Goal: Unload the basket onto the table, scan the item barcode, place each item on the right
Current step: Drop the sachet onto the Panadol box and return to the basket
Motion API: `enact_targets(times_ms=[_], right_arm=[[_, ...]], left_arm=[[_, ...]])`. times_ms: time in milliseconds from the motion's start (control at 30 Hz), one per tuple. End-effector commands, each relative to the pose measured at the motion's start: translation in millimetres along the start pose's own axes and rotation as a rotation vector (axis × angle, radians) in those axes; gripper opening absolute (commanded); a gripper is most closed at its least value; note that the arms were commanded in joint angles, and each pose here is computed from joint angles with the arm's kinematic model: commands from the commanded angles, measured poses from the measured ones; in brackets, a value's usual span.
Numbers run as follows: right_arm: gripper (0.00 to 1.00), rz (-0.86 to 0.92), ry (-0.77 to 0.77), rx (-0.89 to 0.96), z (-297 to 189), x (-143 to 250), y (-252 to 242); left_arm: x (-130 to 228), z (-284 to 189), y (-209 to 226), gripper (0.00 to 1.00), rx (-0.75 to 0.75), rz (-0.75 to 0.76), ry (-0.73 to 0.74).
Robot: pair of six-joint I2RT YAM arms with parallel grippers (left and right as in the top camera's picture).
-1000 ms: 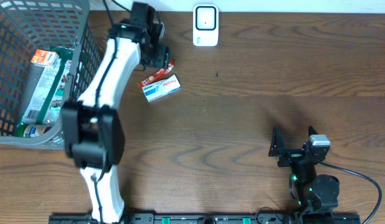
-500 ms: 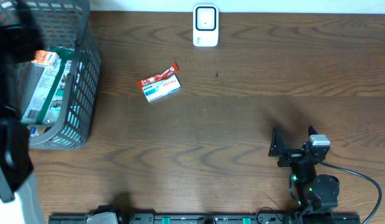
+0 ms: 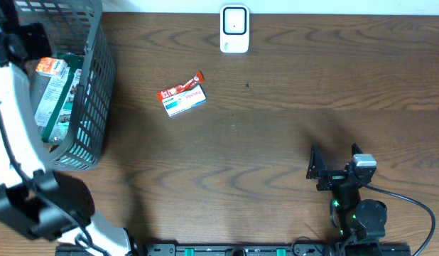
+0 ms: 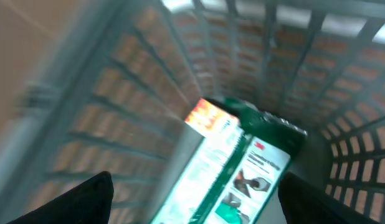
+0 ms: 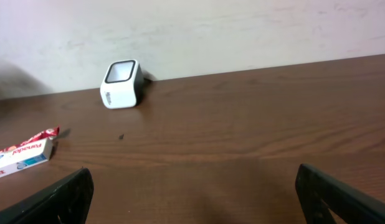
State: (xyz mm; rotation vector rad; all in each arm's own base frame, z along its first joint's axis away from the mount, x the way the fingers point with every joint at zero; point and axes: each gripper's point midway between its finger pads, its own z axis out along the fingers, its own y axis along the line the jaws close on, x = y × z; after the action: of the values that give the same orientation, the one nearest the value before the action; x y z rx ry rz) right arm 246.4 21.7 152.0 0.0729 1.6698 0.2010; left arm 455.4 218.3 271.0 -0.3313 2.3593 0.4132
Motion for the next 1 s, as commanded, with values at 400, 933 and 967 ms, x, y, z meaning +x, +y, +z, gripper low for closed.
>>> enact_targets(times_ms=[400,933,967], right_arm=[[0.99,0.011,0.004,0.001,0.0,1.2,-0.6],[0.99,0.011,0.004,0.001,0.0,1.2,-0.6],[0.99,0.011,0.004,0.001,0.0,1.2,-0.6]], left_arm=[[67.1,143.5,-34.7,0.83,0.083,0.068,0.195],[95.0,195.0,-43.3,0.82,0.099,0.256,0.222],[96.2,197.8,-41.5,0.82,0.086,0.257,0.224]])
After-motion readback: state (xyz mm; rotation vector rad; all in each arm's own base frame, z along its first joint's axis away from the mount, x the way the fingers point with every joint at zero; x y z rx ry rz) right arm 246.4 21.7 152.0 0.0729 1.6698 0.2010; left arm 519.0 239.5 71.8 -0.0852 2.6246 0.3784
